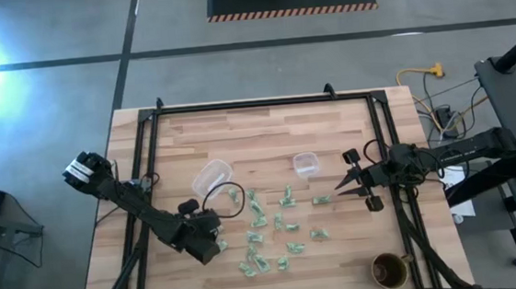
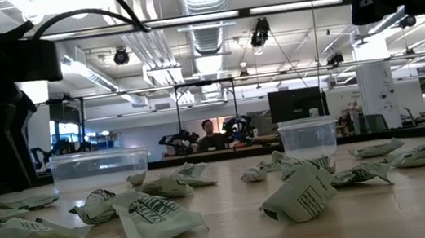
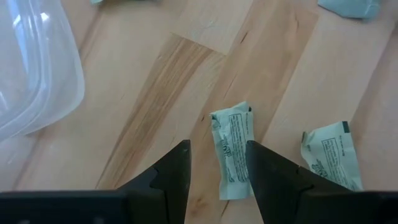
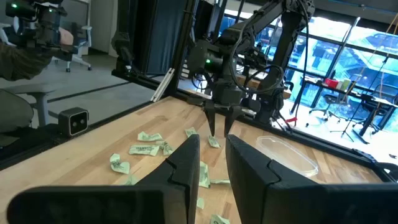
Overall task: Pick and place Stevia / Truvia into bins
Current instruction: Put the light green stevia packet into the left transparent container
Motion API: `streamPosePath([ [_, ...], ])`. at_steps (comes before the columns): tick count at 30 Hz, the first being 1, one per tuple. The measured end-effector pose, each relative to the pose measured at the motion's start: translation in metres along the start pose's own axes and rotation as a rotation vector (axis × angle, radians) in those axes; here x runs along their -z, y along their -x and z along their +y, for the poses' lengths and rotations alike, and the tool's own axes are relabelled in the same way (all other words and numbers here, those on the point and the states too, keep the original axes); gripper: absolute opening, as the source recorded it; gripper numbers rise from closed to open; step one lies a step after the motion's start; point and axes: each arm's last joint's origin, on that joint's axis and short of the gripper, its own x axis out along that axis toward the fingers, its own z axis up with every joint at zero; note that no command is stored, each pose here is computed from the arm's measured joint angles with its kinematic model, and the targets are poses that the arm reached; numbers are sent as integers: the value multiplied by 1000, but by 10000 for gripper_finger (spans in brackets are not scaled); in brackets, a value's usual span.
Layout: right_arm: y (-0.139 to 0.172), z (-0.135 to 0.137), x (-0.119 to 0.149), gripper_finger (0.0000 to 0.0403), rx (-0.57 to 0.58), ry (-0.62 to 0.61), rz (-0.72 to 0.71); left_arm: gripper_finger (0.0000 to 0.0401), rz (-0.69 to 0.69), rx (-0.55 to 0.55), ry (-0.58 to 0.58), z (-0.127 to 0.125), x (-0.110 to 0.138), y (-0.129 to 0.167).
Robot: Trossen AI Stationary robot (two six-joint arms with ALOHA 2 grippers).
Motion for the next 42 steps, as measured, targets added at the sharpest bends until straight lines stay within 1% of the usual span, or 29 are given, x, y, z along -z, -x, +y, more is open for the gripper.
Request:
streamPosePath([
  [7, 0, 0, 0, 68, 0, 0, 0, 137, -21, 35, -15, 1, 4, -8],
  [12, 0, 0, 0, 68, 0, 0, 0, 137, -21, 34, -17, 2, 6, -9],
  [17, 0, 0, 0, 68, 0, 0, 0, 137, -33, 91, -39, -3, 3, -9],
  [21, 0, 0, 0, 68, 0, -1, 0, 137, -18, 112, -39, -5, 3, -10],
  [29, 0, 0, 0, 68, -1, -1, 1, 137, 17, 88, -57, -7, 6, -20],
  [39, 0, 0, 0, 68, -1, -1, 1, 136, 21, 82, -77, -6, 6, -19],
  [42, 0, 0, 0, 68, -1, -1, 1, 127, 19, 80, -78, -6, 6, -19],
])
